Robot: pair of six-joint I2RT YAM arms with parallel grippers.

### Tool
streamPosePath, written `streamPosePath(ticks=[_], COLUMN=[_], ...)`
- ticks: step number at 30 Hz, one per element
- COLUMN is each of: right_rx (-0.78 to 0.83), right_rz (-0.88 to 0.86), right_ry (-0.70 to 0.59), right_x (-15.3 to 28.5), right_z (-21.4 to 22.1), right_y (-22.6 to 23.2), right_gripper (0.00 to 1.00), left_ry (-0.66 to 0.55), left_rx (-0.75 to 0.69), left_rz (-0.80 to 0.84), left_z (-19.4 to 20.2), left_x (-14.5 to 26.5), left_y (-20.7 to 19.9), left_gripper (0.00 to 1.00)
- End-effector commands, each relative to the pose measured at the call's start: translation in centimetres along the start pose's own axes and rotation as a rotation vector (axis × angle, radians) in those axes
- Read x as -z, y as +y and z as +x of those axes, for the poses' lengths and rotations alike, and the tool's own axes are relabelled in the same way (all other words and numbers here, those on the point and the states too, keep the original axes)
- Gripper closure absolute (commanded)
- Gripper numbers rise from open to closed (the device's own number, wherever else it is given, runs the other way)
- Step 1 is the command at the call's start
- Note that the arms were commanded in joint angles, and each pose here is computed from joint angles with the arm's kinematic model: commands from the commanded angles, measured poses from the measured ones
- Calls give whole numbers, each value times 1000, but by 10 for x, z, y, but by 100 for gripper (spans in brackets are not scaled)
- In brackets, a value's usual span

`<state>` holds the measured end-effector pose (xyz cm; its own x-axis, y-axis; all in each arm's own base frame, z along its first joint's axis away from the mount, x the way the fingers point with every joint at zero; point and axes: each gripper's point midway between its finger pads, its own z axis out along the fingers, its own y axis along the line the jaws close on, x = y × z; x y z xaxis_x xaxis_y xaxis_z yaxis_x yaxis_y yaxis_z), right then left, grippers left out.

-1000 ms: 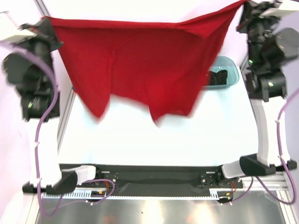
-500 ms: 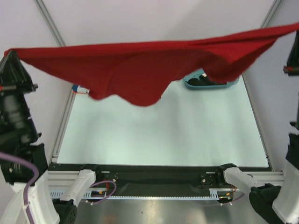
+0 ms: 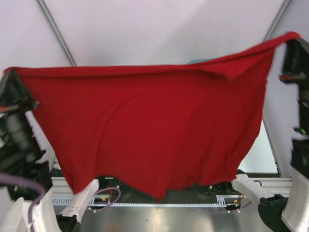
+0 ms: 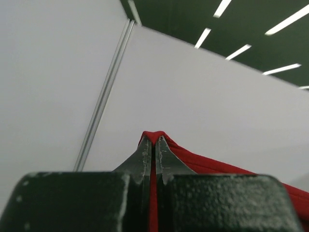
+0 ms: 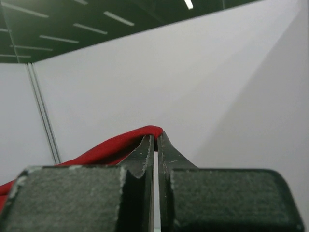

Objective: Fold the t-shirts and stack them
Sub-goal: Flatten the tshirt out

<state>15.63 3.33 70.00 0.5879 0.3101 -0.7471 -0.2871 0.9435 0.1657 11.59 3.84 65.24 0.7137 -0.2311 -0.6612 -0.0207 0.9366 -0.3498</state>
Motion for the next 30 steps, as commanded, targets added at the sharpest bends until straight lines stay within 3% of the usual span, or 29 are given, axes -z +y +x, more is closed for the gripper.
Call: streamPosePath(ticks=[1, 4, 5, 8, 10, 12, 17, 23, 26, 30], right_rx=[-25, -48, -63, -62, -62, -70, -76, -83, -86, -91], right_rz=[35, 39, 29, 39, 38, 39, 90, 99, 93, 83], right_ry=[98, 203, 237, 347, 443, 481, 672, 789, 833, 871], right_x=[-53, -76, -79, -84, -77, -72, -48, -54, -62, -68], right_z=[83, 161, 185, 273, 342, 383, 519, 609, 638, 664], right_y=[-15, -24, -24, -32, -36, -36, -56, -69, -75, -81], right_gripper=[100, 100, 100, 100, 100, 100, 100, 100, 100, 100], left_ry=[159, 269, 346, 432, 520, 612, 825, 1131, 1191, 1251], left_rx=[-122, -169, -207, -260, -287, -323, -352, -393, -397, -381], left_rz=[-136, -181, -216, -286, -318, -361, -475, -527, -517, -503], left_z=[91, 164, 207, 263, 318, 370, 467, 580, 611, 635], left_x=[-31, -31, -23, -11, 3, 19, 49, 58, 33, 33], left_y=[31, 51, 66, 93, 112, 136, 190, 230, 235, 240], left_gripper=[100, 100, 100, 99, 99, 100, 100, 100, 100, 100])
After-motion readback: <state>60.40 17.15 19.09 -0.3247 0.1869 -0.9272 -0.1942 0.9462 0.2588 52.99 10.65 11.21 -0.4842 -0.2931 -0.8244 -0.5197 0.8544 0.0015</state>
